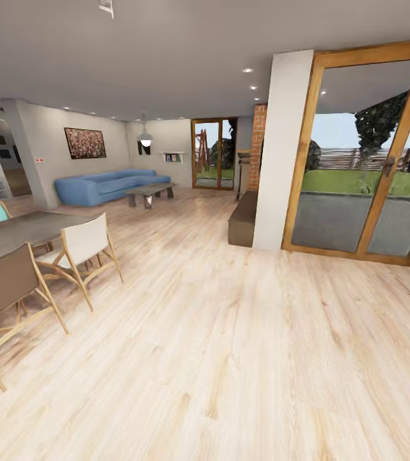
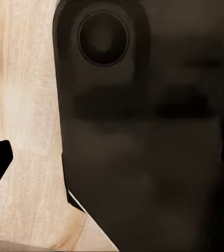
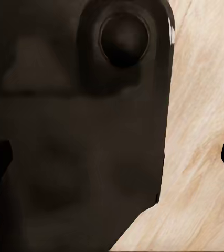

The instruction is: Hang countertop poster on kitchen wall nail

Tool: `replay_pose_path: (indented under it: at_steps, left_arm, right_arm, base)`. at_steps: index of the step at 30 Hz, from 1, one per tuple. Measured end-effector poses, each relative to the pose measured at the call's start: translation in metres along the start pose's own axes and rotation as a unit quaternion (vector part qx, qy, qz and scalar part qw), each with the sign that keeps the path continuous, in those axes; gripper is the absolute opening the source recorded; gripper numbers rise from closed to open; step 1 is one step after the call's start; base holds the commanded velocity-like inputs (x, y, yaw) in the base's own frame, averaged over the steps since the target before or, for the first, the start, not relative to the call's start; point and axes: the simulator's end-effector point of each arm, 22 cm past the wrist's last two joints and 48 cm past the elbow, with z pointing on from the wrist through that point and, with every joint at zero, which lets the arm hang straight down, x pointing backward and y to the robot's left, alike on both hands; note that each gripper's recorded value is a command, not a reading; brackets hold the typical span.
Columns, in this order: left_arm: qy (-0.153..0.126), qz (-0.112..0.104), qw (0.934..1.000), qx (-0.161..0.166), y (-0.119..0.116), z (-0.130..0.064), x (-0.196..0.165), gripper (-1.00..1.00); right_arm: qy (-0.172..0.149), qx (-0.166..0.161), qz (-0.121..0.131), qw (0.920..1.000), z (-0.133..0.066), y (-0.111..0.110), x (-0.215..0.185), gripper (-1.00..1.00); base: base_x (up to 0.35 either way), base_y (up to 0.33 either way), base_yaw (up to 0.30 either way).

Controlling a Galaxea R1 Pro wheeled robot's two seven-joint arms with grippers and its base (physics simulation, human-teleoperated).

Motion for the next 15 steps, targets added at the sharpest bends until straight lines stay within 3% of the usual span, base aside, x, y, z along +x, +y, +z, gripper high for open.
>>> replay_pose_path:
  at_steps: [3, 15]
  left_arm:
    - [-0.002, -0.002, 0.9999, 0.010, -0.011, 0.000, -0.001, 1.00]
    - [-0.002, -0.002, 0.9999, 0.010, -0.011, 0.000, -0.001, 1.00]
  right_arm:
    - [0.002, -0.007, 0.000, 1.0000, 0.000, 0.009, -0.003, 1.00]
    - [0.006, -0.007, 0.000, 1.0000, 0.000, 0.010, -0.001, 1.00]
  base:
    - [0.000, 0.000, 0.000]
    - [0.000, 0.000, 0.000]
